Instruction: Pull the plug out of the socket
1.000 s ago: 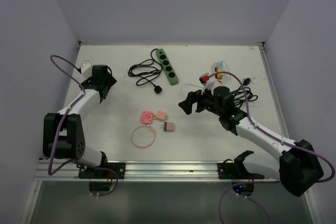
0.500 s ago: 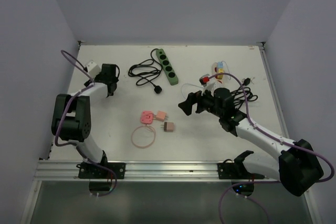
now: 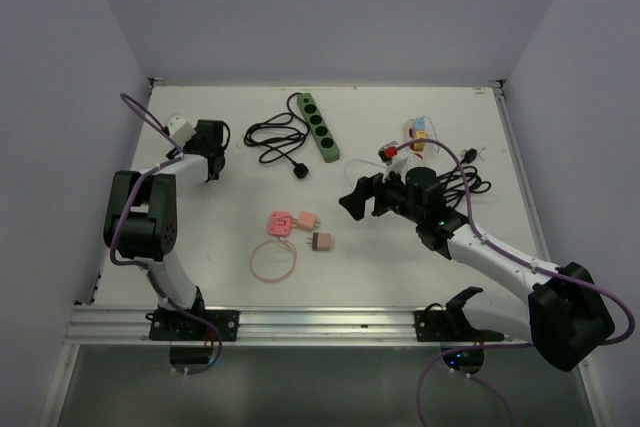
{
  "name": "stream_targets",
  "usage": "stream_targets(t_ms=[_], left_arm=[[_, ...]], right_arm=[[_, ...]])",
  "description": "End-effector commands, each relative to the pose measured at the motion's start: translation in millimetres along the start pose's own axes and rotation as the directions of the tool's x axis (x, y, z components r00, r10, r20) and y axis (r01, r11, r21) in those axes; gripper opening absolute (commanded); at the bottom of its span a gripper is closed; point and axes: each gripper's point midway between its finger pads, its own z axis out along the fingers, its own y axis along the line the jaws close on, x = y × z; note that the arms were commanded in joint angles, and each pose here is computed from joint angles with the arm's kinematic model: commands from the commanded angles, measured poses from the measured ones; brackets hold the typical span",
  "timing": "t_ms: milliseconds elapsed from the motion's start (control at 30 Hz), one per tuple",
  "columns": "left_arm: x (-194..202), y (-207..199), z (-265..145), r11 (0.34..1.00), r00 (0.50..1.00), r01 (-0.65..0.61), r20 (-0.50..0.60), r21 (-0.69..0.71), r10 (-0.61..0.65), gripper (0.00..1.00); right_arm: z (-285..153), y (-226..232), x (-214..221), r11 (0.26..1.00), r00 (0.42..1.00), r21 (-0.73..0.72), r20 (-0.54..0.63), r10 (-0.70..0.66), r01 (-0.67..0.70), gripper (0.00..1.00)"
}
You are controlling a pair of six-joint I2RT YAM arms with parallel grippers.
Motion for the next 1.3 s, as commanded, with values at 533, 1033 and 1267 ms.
stream_targets(t_ms=[533, 1033, 1267], left_arm=[[-5, -41, -52, 0.959, 0.988, -0.153, 0.006, 0.239, 0.156, 0.00], [49, -67, -170, 0.632, 0.897, -0.303, -0.011, 0.713, 0.442, 0.00], [68, -73, -205, 0.474, 0.882, -0.258, 0.005, 0.842, 0.472, 0.00]], right_arm=[[-10, 13, -23, 0.999, 0.999, -0.027, 0.040, -0.036, 0.037, 0.98], [-8, 30, -29, 0.999, 1.000, -0.048, -0.003, 0.005, -0.006, 0.91], [7, 48, -31, 0.997, 0.999, -0.066, -0.039, 0.037, -0.040, 0.87]])
